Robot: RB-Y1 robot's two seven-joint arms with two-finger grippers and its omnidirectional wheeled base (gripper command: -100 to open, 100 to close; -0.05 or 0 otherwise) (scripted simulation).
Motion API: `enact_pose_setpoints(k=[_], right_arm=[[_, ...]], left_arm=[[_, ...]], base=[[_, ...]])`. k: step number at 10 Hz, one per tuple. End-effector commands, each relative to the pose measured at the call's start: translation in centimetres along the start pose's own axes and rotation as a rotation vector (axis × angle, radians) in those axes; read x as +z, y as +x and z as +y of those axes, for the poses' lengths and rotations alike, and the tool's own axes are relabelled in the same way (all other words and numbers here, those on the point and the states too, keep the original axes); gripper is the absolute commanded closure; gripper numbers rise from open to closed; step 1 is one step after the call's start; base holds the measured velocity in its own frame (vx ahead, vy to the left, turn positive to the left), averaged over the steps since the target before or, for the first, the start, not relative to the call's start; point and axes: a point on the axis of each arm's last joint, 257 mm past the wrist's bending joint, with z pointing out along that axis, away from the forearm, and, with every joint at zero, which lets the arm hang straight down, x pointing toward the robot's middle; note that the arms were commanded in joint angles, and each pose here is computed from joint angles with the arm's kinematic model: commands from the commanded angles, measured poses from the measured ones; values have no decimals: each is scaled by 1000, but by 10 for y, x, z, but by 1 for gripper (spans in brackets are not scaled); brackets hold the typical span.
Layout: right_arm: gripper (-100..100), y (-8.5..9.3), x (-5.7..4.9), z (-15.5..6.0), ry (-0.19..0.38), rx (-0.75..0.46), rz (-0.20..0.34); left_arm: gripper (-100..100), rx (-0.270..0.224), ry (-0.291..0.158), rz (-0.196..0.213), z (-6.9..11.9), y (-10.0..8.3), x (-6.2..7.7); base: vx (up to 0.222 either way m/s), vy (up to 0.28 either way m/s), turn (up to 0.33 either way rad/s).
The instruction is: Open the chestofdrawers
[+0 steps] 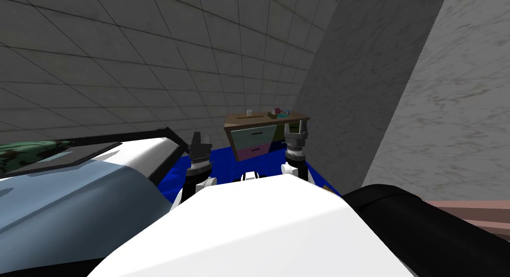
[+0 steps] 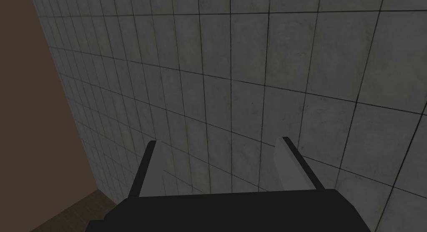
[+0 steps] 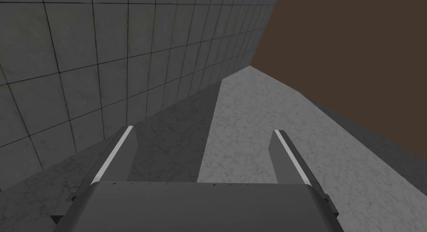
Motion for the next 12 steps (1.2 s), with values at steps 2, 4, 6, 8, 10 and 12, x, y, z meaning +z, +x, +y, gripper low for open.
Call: enact_pose_setpoints(k=[2, 4, 6, 8, 10, 12], right_arm=[[-100, 22, -13, -51, 145, -104, 125], [-100, 32, -26, -83, 236, -177, 187], [-100, 36, -36, -105, 301, -230, 222], [-100, 40, -46, -125, 357, -280, 256], [-100, 42, -58, -145, 415, -333, 290], [-100, 42, -85, -183, 527, -429, 354]], left_arm=[[0, 0, 0, 0, 0, 0, 0], [0, 0, 0, 0, 0, 0, 0], [0, 0, 0, 0, 0, 0, 0], [0, 0, 0, 0, 0, 0, 0], [0, 0, 0, 0, 0, 0, 0], [0, 0, 0, 0, 0, 0, 0]], base=[[6, 8, 167], [11, 9, 156], [8, 7, 116], [6, 9, 149], [8, 6, 121], [9, 8, 232]])
